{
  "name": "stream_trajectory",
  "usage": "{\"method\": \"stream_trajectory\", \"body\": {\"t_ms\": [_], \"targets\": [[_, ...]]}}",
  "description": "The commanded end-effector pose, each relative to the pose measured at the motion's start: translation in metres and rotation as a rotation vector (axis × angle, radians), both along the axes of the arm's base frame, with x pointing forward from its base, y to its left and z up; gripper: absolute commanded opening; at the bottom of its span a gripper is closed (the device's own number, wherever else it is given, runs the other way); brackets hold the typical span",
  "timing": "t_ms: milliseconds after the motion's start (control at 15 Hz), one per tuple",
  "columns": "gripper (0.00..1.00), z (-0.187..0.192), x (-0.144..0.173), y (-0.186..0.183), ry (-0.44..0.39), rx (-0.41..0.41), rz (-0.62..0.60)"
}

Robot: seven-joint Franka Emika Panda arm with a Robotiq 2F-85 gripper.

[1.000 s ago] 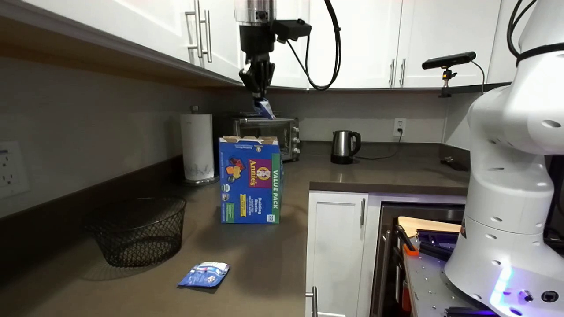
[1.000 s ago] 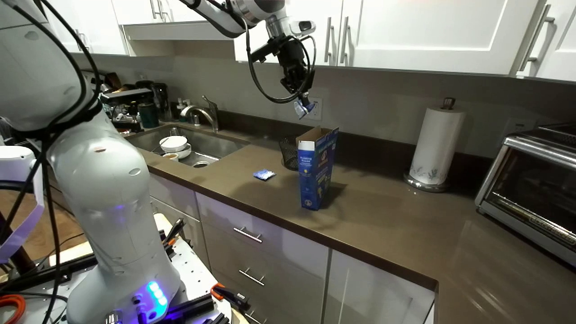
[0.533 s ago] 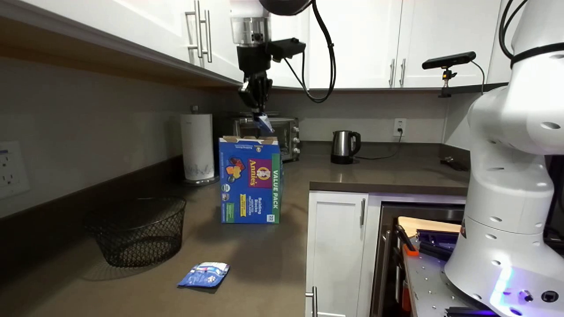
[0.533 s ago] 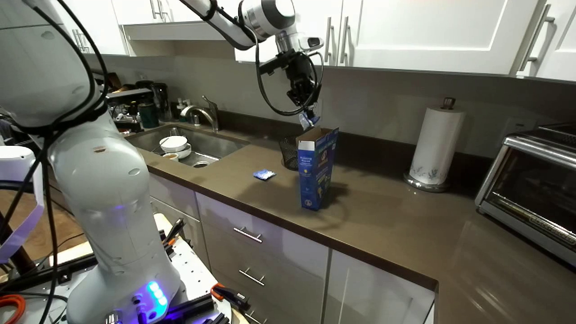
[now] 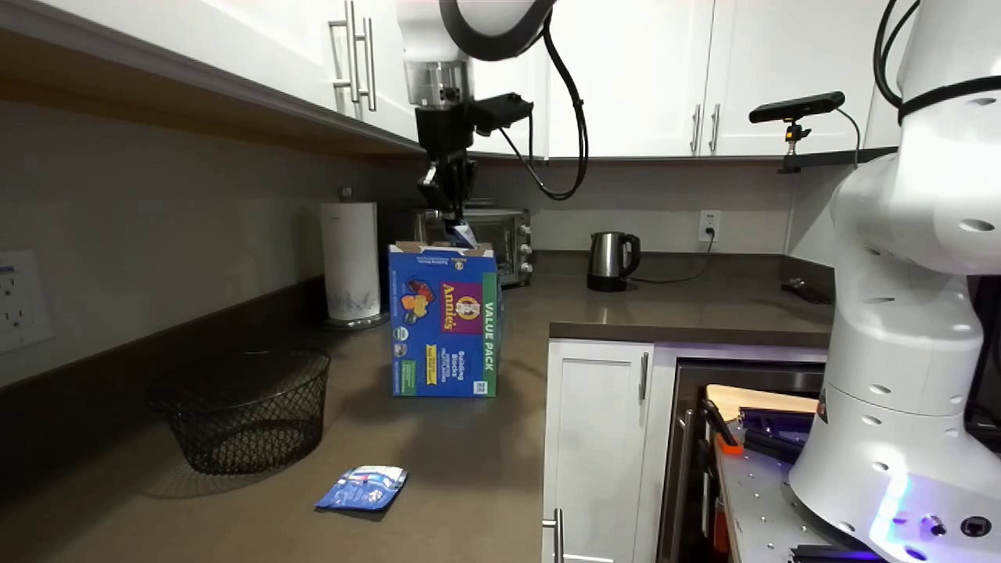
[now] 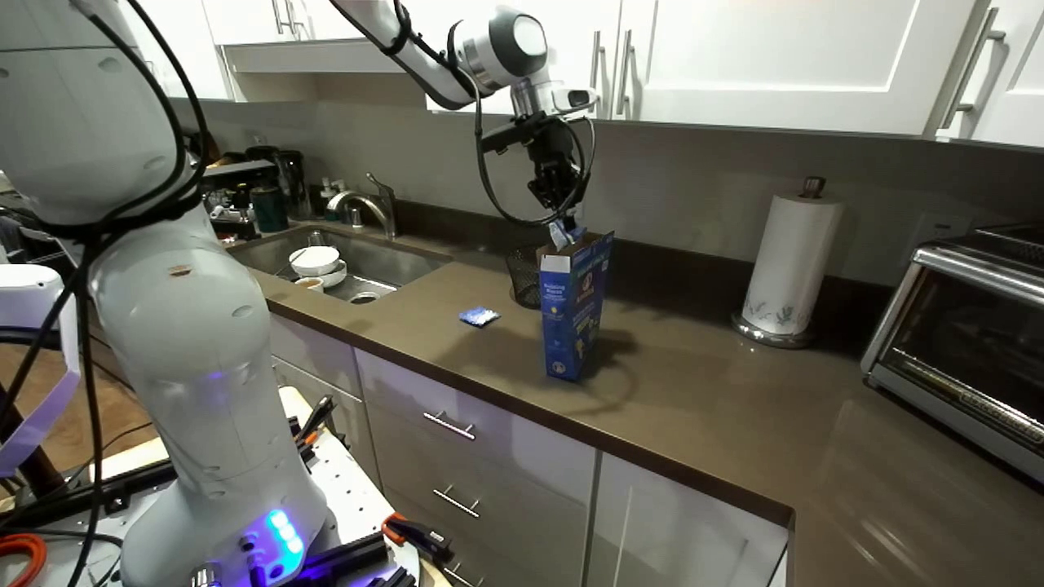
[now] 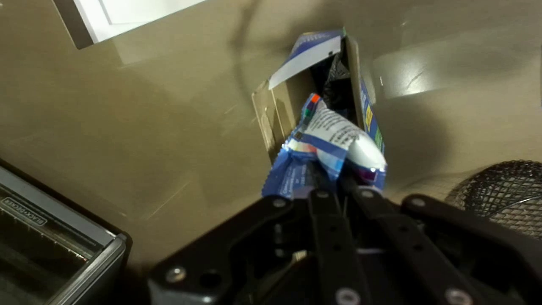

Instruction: Put the packet in the box

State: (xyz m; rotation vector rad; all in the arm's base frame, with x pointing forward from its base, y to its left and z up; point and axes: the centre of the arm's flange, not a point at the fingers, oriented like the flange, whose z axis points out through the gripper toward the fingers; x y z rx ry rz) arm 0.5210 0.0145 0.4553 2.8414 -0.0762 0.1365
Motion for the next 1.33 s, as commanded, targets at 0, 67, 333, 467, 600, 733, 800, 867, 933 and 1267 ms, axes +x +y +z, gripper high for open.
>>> {"method": "stream_trajectory", "body": {"t_ms": [0,67,333,467,600,733,800,867,933,1267], "targets": [[0.32,-0.002,0.005,-0.008,0.005,-0.013,0.024],[0.32,0.0,0.002,-0.007,0.014,-0.013,0.023],[0.56,0.013,-0.012,0.003,0.022,-0.005,0.043],[0.69,0.017,-0.018,0.01,0.034,0.002,0.067],[0.81,0.02,-0.025,0.021,0.057,0.026,0.109],[0.94,0.018,-0.032,0.034,0.078,0.048,0.163],[0.98,0.014,-0.035,0.042,0.087,0.058,0.189],[1.0,0.011,-0.038,0.049,0.097,0.068,0.215],[1.0,0.006,-0.041,0.057,0.112,0.083,0.248],[1.0,-0.024,-0.056,0.091,0.22,0.172,0.404]]}}
